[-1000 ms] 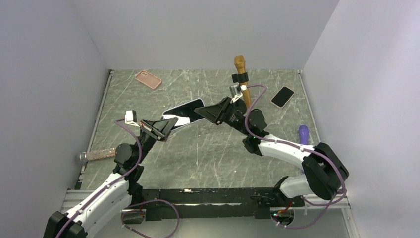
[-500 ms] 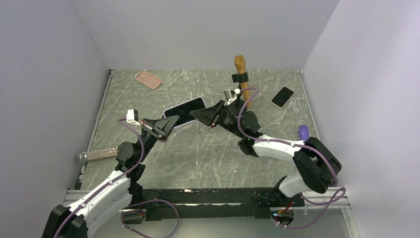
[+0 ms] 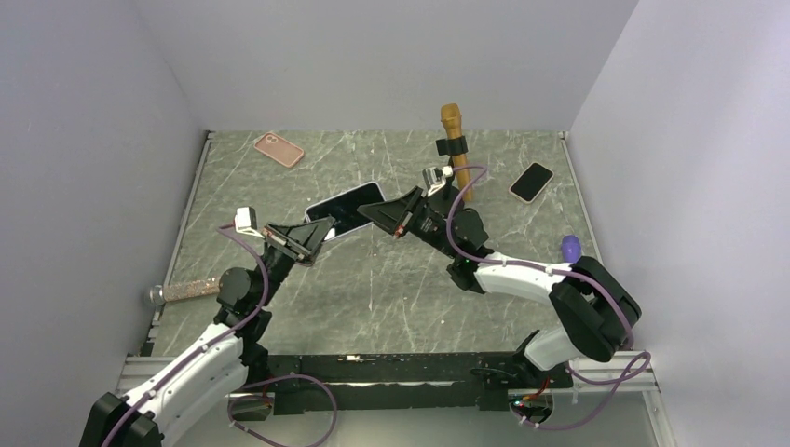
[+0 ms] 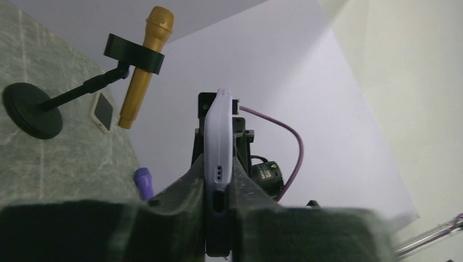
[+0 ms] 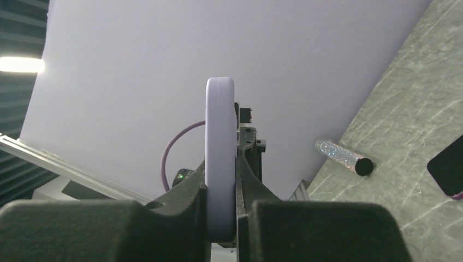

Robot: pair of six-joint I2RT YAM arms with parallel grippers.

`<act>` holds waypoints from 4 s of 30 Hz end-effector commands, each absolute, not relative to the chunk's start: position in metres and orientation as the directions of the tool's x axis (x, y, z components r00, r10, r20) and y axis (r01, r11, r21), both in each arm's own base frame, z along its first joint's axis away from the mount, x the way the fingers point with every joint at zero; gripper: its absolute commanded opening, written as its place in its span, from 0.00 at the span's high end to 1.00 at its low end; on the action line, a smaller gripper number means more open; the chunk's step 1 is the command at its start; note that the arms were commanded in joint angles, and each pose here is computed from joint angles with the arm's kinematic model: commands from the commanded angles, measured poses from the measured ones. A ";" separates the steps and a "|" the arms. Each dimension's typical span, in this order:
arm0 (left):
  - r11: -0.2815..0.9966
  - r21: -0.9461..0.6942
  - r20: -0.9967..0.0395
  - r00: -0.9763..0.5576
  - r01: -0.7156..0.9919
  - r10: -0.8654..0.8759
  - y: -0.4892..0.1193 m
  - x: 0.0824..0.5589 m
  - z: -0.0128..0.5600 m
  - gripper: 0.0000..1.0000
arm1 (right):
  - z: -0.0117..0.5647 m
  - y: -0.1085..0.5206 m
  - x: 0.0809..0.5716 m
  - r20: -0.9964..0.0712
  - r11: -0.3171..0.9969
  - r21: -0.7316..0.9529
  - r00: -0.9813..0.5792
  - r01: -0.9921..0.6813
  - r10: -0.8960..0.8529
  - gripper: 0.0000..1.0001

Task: Take the phone out of the phone case
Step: Remove the phone case from the phone.

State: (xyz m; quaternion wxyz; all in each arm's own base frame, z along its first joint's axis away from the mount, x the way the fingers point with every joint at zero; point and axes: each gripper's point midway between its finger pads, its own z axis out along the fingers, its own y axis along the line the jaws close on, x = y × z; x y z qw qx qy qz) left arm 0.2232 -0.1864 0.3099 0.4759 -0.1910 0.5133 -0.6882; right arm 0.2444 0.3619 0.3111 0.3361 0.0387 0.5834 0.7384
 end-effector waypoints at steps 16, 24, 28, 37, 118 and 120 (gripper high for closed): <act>0.601 -0.684 -0.726 -0.465 0.413 -0.507 -0.164 0.182 0.266 0.01 | 0.283 0.302 0.236 -0.626 0.206 0.780 -0.740 -0.591 0.245 1.00; 0.501 -0.570 -0.799 -0.582 0.651 -0.154 -0.212 0.166 0.281 0.04 | 0.290 0.289 0.221 -0.675 0.238 0.735 -0.715 -0.634 0.182 1.00; 0.395 -0.587 -0.784 -0.618 0.707 -0.059 -0.229 0.157 0.277 0.17 | 0.300 0.289 0.205 -0.666 0.130 0.746 -0.730 -0.653 0.155 1.00; 0.289 -0.612 -0.759 -0.649 0.736 0.048 -0.239 0.143 0.264 0.41 | 0.318 0.284 0.178 -0.721 0.003 0.686 -0.680 -0.727 0.136 1.00; 0.053 -0.659 -0.664 -0.548 0.750 -0.508 -0.223 0.134 0.325 0.01 | 0.404 0.284 0.203 -0.578 -0.064 0.687 -0.598 -0.724 0.555 1.00; 0.063 -0.670 -0.658 -0.554 0.739 -0.510 -0.225 0.140 0.324 0.03 | 0.406 0.286 0.201 -0.580 -0.063 0.683 -0.593 -0.727 0.559 1.00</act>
